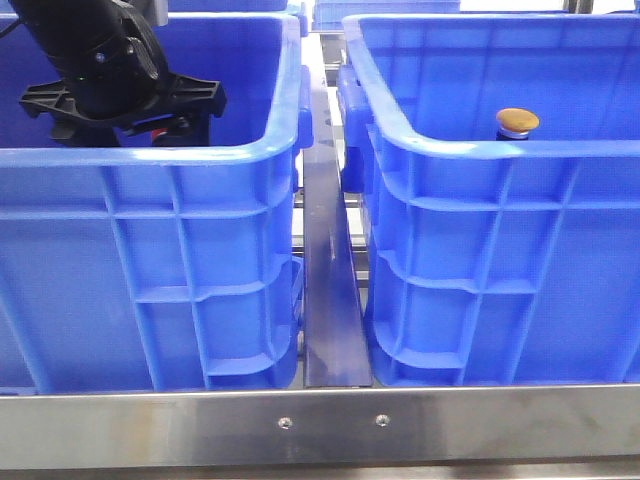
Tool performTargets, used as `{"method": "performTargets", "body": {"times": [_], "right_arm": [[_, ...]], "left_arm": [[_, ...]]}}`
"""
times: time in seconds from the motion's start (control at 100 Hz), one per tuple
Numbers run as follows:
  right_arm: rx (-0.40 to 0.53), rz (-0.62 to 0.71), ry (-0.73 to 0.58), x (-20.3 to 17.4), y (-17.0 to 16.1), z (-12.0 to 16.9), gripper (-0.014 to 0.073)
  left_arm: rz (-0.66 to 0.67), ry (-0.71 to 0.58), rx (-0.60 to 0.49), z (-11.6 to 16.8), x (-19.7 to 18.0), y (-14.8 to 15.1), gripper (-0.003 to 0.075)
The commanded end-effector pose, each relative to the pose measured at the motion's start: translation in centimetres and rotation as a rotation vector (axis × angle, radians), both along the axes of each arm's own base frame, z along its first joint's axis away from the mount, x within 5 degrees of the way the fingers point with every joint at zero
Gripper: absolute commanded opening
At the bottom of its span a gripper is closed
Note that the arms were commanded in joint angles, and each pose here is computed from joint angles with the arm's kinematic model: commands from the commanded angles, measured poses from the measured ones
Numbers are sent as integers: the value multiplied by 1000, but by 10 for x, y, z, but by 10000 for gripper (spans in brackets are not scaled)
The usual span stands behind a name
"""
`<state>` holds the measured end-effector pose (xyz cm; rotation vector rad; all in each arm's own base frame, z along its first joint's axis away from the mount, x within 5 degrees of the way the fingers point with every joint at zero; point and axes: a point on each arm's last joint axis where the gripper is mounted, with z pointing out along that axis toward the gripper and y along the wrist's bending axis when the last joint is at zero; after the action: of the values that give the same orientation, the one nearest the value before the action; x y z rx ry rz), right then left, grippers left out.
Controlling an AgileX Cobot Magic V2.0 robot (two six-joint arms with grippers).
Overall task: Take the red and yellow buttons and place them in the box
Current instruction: 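Reach into the button bin and grasp a red-capped button with the left gripper, then lift the red button and carry it toward the right gripper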
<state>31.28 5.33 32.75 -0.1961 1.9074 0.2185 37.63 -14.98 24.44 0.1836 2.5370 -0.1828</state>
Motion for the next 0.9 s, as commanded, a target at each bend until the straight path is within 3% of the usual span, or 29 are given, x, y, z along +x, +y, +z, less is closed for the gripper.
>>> {"method": "performTargets", "body": {"times": [0.0, 0.1, 0.24, 0.39, 0.57, 0.89], "right_arm": [[-3, -17, -77, -6, -3, 22, 510], [-3, -17, -77, -6, -3, 22, 510], [-3, -17, -77, -6, -3, 22, 510], [-3, -16, -78, -6, -3, 22, 510], [32, 40, -59, -11, 2, 24, 510], [301, 263, 12, -34, 25, 39, 510]], "left_arm": [[5, -119, -55, 32, 1, 0, 363], [5, -119, -55, 32, 1, 0, 208], [5, -119, -55, 32, 1, 0, 79], [-1, -141, -61, 40, -2, 0, 73], [-55, -228, -71, 74, -20, -2, 73], [-331, -394, -6, 131, -76, -29, 72]]}}
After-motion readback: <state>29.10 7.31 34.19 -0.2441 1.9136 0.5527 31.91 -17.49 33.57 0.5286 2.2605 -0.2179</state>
